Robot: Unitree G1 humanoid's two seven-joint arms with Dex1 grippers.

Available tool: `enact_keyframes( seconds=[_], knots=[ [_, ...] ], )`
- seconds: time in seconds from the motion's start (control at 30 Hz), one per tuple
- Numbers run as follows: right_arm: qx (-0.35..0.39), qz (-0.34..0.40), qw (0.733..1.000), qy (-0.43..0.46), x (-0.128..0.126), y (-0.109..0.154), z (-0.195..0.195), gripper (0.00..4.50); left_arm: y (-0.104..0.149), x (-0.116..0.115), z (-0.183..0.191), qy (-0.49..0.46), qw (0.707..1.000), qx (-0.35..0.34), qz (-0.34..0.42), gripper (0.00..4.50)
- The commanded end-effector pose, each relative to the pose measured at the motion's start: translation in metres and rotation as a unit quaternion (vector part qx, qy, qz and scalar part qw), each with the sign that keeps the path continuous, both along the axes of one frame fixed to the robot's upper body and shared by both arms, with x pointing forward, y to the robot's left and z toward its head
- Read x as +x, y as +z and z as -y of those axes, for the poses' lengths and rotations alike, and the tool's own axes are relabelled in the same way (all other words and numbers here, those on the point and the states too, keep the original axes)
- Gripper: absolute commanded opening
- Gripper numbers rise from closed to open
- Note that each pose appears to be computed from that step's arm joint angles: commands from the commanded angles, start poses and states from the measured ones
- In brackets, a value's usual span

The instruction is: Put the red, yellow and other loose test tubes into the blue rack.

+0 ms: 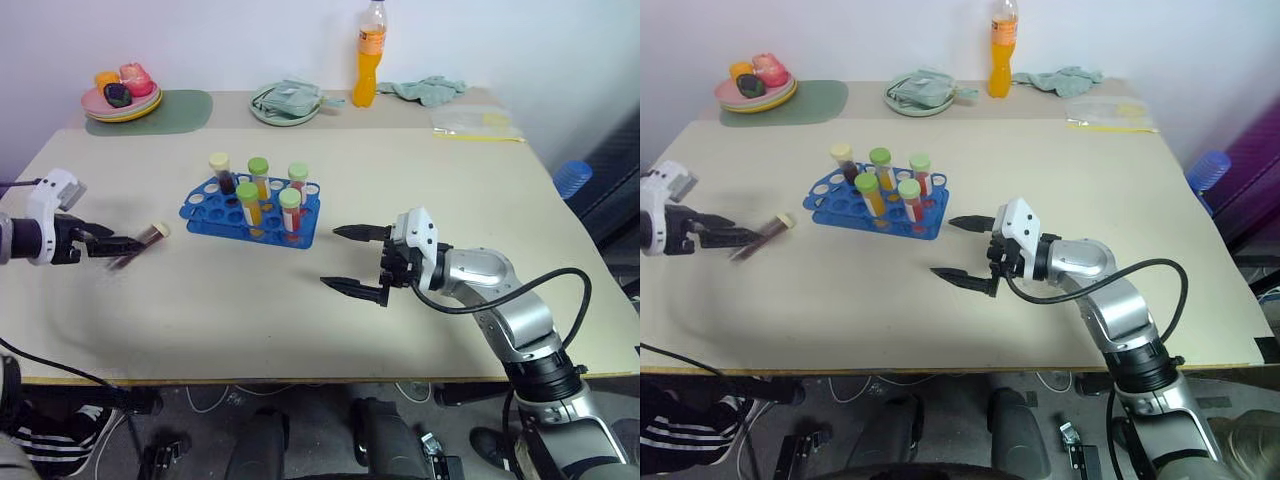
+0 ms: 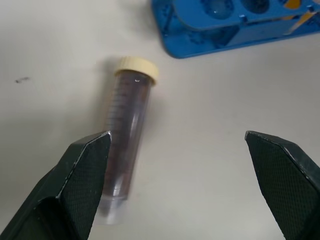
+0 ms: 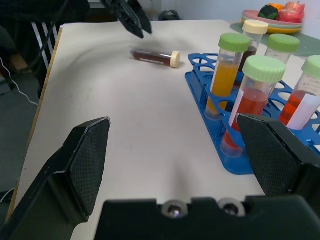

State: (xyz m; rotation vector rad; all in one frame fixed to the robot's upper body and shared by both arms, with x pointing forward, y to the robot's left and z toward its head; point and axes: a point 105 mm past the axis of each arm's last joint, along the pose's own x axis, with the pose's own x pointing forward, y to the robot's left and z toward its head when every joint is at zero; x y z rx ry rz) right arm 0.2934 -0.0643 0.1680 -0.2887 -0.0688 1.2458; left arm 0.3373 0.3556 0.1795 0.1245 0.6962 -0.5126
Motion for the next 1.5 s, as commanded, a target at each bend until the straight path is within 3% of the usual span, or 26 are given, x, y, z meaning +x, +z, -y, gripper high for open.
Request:
enact_keyframes(
  seconds=[0.03, 0.43, 0.67, 1.17, 1.27, 1.43, 1.5],
  knots=[
    [0.013, 0.021, 1.000, 0.002, -0.005, 0.013, 0.000, 4.50, 0.000, 0.000, -0.009, 0.002, 0.999, 0.028, -0.025, 4.42],
    [0.019, 0.018, 1.000, -0.016, -0.006, 0.014, 0.000, 4.50, -0.027, 0.020, -0.013, 0.026, 0.991, 0.129, -0.024, 4.42],
    [0.021, 0.019, 0.999, -0.023, -0.005, 0.016, 0.001, 4.50, -0.047, 0.016, -0.012, 0.019, 0.989, 0.139, -0.052, 4.42],
    [0.023, 0.017, 0.999, -0.029, -0.005, 0.016, 0.000, 4.50, -0.048, 0.038, 0.021, 0.008, 0.991, 0.121, -0.050, 4.42],
    [0.023, 0.017, 0.999, -0.035, -0.005, 0.015, 0.001, 4.50, -0.052, 0.036, 0.025, 0.004, 0.992, 0.109, -0.067, 3.59],
    [0.023, 0.016, 0.999, -0.040, -0.004, 0.014, 0.003, 4.50, -0.051, 0.034, 0.028, -0.001, 0.992, 0.097, -0.079, 1.03],
    [0.023, 0.016, 0.999, -0.041, -0.003, 0.014, 0.003, 4.50, -0.049, 0.032, 0.024, 0.007, 0.992, 0.096, -0.082, 0.79]
  ],
)
